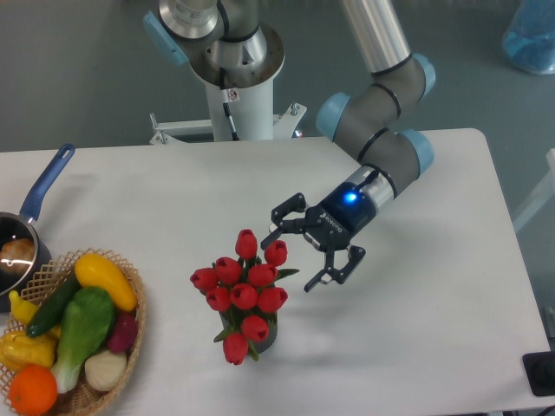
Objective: Insert the flowers into the vase
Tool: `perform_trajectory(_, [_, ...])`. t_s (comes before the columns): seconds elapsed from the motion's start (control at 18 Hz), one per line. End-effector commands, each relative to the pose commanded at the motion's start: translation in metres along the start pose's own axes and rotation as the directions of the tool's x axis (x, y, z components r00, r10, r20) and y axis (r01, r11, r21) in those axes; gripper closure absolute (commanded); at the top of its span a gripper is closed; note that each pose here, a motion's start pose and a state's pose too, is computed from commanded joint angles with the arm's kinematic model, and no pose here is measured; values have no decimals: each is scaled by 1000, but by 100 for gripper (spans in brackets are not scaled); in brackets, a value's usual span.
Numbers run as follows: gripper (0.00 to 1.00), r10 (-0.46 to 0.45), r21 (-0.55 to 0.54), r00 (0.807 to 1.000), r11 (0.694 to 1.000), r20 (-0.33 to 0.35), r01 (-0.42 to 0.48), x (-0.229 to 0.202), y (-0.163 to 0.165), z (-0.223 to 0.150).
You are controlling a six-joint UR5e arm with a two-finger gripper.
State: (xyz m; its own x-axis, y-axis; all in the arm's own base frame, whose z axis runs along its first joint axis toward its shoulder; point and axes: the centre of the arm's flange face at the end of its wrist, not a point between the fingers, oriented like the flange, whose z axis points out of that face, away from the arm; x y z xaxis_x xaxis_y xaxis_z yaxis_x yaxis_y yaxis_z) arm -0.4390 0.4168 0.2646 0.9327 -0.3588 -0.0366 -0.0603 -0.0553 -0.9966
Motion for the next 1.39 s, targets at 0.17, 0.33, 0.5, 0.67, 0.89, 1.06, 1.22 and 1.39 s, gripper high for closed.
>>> perform_trajectory(0.17, [0,22,-71,999,997,39,-19,-7,-11,-23])
perform_trajectory(0.33, [0,90,-179,990,981,109,-69,-9,-42,-65])
perform_trajectory(0.5, [0,183,-383,969,917,164,-108,-12,-76,-102])
perform_trajectory(0.67, [0,223,-577,945,816,240,-46,-16,-113,-133])
perform_trajectory(0.89, [0,279,-687,893,725,354,45,-11,-165,-170])
perform_trajectory(1.06, [0,320,-755,849,642,421,133,0,-185,-200])
perform_trajectory(1.22, [0,370,-817,819,544,439,192,4,-193,-221])
perform_trajectory(1.39, [0,429,-870,802,444,416,215,6,-202,-238])
